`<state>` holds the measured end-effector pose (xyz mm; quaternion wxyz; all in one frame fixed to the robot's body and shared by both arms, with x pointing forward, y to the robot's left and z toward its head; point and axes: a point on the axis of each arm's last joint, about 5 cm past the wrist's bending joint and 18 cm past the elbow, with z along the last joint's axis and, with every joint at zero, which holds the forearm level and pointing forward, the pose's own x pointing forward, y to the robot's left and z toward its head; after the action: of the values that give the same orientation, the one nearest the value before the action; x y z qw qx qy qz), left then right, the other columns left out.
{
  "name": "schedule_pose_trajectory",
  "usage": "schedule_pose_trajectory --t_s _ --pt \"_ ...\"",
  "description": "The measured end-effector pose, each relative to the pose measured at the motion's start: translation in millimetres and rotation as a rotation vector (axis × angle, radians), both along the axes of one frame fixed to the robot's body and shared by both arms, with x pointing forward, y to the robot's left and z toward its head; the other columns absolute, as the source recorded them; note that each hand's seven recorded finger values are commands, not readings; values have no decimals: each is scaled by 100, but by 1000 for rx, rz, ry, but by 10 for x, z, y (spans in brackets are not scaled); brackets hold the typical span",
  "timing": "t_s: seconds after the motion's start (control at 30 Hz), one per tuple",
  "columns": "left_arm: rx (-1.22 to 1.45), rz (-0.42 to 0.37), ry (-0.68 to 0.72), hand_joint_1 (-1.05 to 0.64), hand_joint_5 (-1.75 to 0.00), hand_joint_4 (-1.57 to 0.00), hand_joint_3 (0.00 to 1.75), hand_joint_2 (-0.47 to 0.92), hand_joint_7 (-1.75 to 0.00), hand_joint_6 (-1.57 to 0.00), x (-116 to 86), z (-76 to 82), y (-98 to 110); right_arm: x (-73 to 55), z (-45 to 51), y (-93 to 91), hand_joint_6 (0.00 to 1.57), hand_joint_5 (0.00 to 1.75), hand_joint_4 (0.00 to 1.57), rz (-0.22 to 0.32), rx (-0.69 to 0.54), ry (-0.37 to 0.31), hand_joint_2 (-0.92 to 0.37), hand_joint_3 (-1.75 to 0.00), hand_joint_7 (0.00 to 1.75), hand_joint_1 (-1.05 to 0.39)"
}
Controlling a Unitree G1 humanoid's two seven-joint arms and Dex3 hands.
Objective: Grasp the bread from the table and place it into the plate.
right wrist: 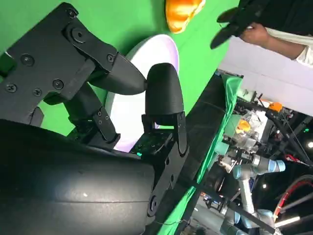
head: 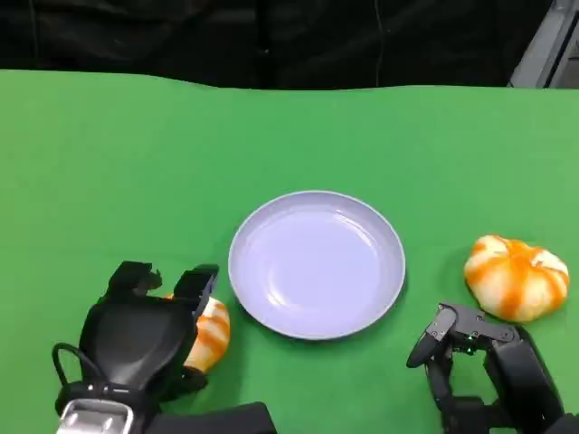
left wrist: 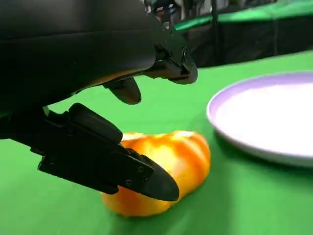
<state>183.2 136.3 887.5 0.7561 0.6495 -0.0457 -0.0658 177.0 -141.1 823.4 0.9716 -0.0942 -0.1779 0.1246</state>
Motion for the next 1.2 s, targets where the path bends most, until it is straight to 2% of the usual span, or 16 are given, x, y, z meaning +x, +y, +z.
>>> schedule_pose_trajectory --t_s 0.2,0.43,0.83,0.93,1.0,1.03,1.17,1.2 --pt "74 31 104 -68 -80 -9 0 87 -7 -29 139 -75 -78 2 0 2 81 175 88 -2 -1 1 -33 -140 148 -63" --pt "108 32 132 -67 -80 -10 0 85 -7 -31 217 -111 -158 3 0 0 81 175 88 -4 -1 2 -32 -140 147 -63" --pt "86 59 225 -62 -75 -9 0 87 -3 -30 359 -217 -177 3 1 1 81 175 89 -6 -1 0 -30 -144 148 -64" --pt "76 61 233 -51 -78 -28 0 87 -5 -41 361 -220 -182 3 1 2 81 175 88 -6 -1 0 -30 -144 148 -63" --pt "41 67 248 -39 -93 -51 0 87 -8 -56 343 -235 -158 3 2 1 81 175 88 -6 -1 0 -30 -145 148 -63" --pt "15 69 243 -34 -108 -61 1 88 -8 -67 326 -250 -141 3 2 1 81 175 88 -6 -1 0 -29 -145 148 -63" --pt "-86 64 159 -24 -134 -79 11 92 -19 -102 240 -330 -73 6 7 1 81 175 88 -7 1 -2 -30 -145 148 -63" --pt "-108 61 129 -23 -148 -80 22 90 -31 -109 220 -356 -59 7 9 1 82 175 89 -7 1 -3 -30 -145 148 -63"
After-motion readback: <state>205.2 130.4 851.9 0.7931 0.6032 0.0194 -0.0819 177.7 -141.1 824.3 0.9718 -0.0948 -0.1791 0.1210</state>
